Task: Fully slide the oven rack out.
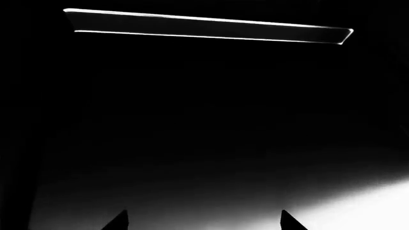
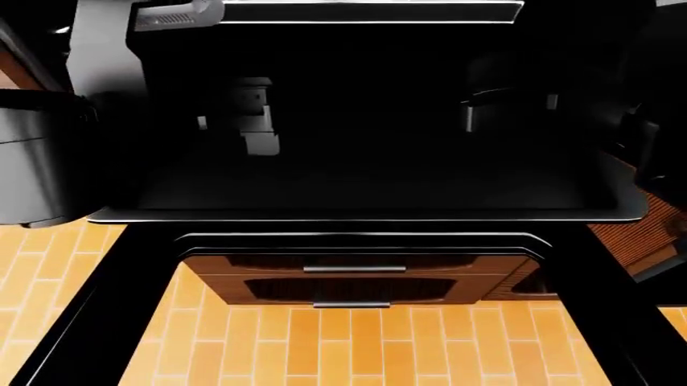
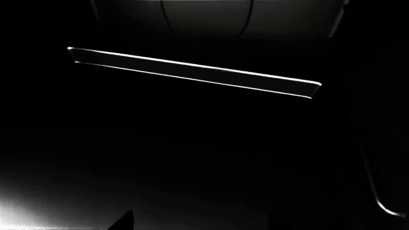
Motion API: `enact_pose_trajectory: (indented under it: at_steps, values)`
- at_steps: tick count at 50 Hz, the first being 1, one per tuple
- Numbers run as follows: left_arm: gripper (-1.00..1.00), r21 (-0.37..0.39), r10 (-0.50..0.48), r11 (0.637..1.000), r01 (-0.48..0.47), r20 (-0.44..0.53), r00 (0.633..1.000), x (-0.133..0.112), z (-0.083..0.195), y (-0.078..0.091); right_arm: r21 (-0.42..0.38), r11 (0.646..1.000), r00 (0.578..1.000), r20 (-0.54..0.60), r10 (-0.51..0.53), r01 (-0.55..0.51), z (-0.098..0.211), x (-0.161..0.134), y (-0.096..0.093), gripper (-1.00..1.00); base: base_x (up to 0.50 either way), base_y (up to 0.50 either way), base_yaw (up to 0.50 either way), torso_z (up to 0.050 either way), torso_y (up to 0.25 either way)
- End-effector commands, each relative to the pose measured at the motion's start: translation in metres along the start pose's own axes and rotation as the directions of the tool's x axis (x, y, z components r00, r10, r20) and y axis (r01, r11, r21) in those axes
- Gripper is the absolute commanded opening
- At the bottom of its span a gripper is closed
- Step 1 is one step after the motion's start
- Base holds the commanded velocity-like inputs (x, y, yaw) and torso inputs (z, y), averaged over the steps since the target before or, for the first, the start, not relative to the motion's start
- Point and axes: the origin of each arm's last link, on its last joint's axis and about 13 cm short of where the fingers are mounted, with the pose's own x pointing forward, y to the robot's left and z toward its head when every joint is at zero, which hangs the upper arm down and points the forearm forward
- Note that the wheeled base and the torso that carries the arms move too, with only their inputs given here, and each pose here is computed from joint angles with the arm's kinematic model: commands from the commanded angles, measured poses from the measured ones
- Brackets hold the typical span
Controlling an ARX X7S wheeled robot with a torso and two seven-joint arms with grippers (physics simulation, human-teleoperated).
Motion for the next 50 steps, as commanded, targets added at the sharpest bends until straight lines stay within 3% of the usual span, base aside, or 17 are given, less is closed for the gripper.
enact_pose_trajectory:
  at_steps: [1, 13, 36, 50]
  values:
    - [1.00, 0.003, 0.015, 1.000, -0.015, -0.036, 0.999, 0.024, 0.001, 0.003, 0.032, 0.999, 0.998, -0.068, -0.001, 0.003, -0.002, 0.022, -0.002, 1.00, 0.00, 0.00, 0.00, 0.000, 0.000]
    - [1.00, 0.013, 0.041, 0.999, -0.040, -0.077, 0.996, 0.047, -0.014, 0.008, 0.049, 0.999, 0.994, -0.107, -0.009, 0.014, -0.002, 0.042, -0.003, 1.00, 0.00, 0.00, 0.00, 0.000, 0.000]
    - [1.00, 0.019, 0.089, 0.996, -0.088, -0.089, 0.992, 0.062, -0.020, 0.016, 0.036, 0.998, 0.973, -0.230, -0.037, 0.046, -0.019, 0.061, 0.004, 1.00, 0.00, 0.00, 0.00, 0.000, 0.000]
    - [1.00, 0.017, 0.106, 0.994, -0.105, -0.113, 0.988, 0.073, -0.028, 0.021, 0.067, 0.996, 0.947, -0.318, -0.037, 0.061, -0.033, 0.066, 0.003, 1.00, 0.00, 0.00, 0.00, 0.000, 0.000]
